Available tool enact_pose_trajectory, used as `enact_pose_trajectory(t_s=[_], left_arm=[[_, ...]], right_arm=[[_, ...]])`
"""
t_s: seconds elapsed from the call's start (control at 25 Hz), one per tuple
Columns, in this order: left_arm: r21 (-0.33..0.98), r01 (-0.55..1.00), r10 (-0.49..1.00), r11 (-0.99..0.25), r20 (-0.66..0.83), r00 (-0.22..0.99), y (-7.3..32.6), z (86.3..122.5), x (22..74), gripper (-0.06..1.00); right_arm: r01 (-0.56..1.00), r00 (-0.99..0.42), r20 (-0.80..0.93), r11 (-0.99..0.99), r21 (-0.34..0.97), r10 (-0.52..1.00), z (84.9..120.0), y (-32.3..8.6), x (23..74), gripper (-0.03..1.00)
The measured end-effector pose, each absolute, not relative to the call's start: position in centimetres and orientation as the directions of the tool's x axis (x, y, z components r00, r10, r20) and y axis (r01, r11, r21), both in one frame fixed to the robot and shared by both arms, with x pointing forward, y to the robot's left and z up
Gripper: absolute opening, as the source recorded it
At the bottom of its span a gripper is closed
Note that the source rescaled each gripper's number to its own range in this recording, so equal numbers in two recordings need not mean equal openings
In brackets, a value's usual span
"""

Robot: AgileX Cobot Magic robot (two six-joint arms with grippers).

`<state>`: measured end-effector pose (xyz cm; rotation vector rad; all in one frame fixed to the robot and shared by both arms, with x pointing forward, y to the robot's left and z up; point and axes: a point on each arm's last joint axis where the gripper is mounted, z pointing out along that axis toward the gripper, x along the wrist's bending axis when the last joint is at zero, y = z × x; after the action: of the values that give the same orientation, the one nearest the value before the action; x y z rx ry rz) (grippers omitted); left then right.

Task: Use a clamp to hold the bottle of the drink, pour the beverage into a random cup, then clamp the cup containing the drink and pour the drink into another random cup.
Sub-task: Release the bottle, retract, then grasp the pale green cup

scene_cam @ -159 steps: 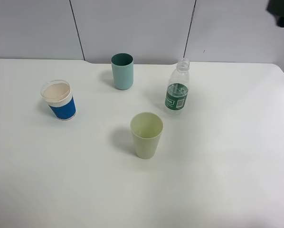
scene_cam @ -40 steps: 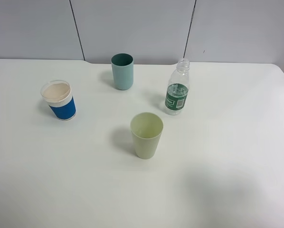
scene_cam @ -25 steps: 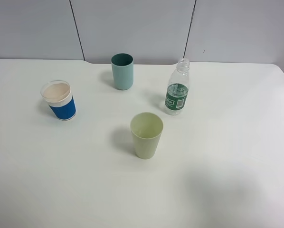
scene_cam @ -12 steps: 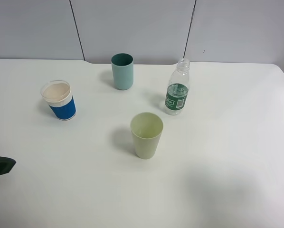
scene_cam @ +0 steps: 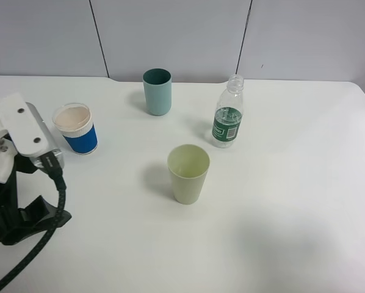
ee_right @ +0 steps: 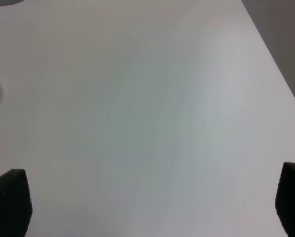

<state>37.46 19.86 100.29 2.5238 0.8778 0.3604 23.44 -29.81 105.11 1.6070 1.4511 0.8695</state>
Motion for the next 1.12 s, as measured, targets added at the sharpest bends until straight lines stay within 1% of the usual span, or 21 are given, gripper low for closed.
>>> enact_pose_trajectory(t_s=[0.12, 0.32, 0.72, 0.92, 1.12], left_arm=[[0.511, 0.499, 0.616, -0.7, 0.079, 0.783, 18.4, 99.3, 37.7, 0.98], [0.548, 0.479, 0.596, -0.686, 0.046, 0.801, 16.8, 96.6, 37.3, 0.98], [0.639, 0.408, 0.59, -0.653, 0.091, 0.802, 14.4, 94.3, 38.7, 0.98], [0.664, 0.392, 0.602, -0.636, 0.11, 0.791, 13.7, 93.3, 39.6, 0.98], [0.673, 0.353, 0.583, -0.65, 0.144, 0.8, 13.2, 92.2, 40.2, 0.98]], right_arm=[[0.455, 0.111, -0.016, -0.037, 0.89, 0.994, 105.1, -29.8, 23.4, 1.0], [0.455, 0.111, -0.016, -0.037, 0.89, 0.994, 105.1, -29.8, 23.4, 1.0], [0.455, 0.111, -0.016, -0.037, 0.89, 0.994, 105.1, -29.8, 23.4, 1.0], [0.455, 0.111, -0.016, -0.037, 0.89, 0.994, 105.1, -29.8, 23.4, 1.0], [0.455, 0.111, -0.016, -0.037, 0.89, 0.994, 105.1, -29.8, 23.4, 1.0]])
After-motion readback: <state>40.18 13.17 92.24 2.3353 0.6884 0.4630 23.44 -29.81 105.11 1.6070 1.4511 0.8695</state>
